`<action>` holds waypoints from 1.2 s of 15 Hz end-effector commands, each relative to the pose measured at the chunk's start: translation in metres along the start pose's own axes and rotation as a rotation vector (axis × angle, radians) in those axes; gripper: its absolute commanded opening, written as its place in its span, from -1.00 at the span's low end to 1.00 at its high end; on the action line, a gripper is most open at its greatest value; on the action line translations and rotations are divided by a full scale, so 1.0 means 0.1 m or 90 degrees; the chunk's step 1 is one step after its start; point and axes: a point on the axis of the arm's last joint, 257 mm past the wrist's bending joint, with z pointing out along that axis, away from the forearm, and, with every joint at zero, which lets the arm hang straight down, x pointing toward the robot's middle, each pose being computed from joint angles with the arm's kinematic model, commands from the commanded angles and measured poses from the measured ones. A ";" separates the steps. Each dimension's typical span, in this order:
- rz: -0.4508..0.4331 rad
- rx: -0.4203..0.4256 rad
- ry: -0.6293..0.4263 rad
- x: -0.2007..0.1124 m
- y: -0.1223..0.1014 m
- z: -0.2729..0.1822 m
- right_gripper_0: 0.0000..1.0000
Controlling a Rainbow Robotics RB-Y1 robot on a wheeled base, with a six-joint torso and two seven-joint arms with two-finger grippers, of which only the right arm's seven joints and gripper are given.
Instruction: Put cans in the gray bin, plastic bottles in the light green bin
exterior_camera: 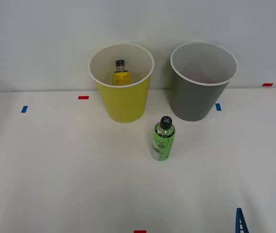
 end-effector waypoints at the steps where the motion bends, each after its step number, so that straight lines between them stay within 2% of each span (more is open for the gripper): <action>1: 0.000 0.000 0.000 0.00 0.00 0.00 1.00; 17: 0.000 0.000 0.000 0.00 0.00 0.00 1.00; 18: 0.004 0.004 0.021 0.14 -0.03 -0.04 1.00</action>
